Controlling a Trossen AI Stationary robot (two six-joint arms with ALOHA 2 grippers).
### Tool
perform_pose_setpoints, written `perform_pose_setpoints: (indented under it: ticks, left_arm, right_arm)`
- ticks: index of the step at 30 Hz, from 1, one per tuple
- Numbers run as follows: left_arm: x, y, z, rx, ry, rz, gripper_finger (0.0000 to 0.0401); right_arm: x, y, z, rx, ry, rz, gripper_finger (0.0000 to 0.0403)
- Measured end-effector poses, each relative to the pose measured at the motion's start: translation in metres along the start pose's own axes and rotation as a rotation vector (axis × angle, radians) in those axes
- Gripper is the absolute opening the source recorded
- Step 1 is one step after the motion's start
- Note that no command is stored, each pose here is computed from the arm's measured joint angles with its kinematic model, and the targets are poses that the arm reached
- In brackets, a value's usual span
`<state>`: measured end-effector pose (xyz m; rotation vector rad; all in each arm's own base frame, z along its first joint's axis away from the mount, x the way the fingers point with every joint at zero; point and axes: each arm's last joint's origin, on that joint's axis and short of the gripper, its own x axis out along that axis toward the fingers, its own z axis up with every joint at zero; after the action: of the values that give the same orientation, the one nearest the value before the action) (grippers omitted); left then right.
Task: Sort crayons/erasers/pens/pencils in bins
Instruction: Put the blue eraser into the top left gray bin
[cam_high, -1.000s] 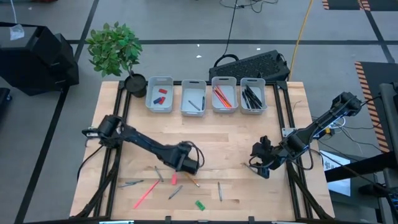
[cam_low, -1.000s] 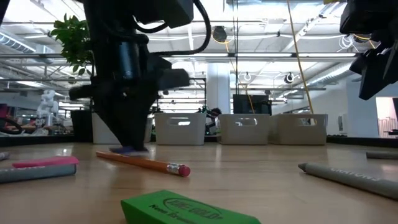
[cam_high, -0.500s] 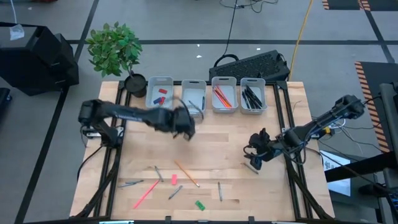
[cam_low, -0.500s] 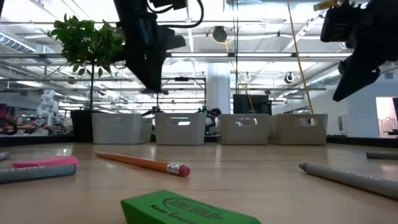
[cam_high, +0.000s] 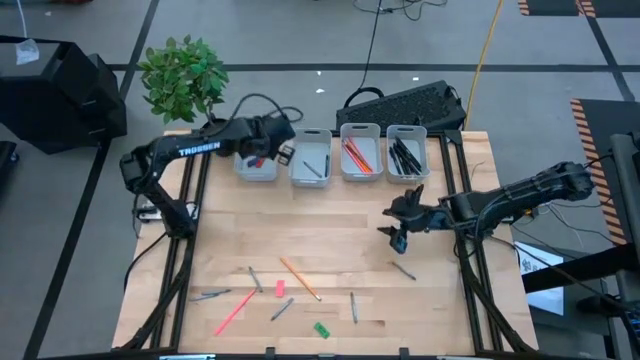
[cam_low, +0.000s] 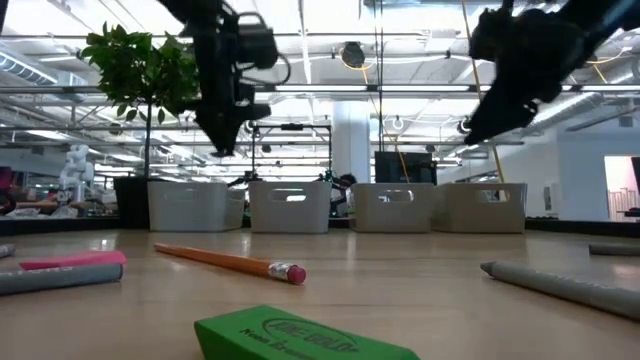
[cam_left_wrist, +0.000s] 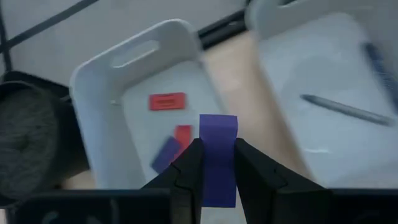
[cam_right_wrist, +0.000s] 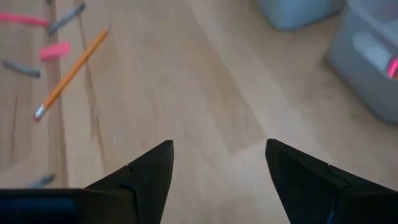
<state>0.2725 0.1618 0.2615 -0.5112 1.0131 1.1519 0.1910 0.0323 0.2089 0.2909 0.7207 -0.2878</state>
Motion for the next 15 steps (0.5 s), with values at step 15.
perform_pose_setpoints:
  ticks: [15]
  left_arm:
    - [0.087,0.047,-0.021,-0.145,0.158,0.073,0.0078]
  right_arm:
    - [0.001,0.000,0.009,0.051,-0.073,0.026,0.0249]
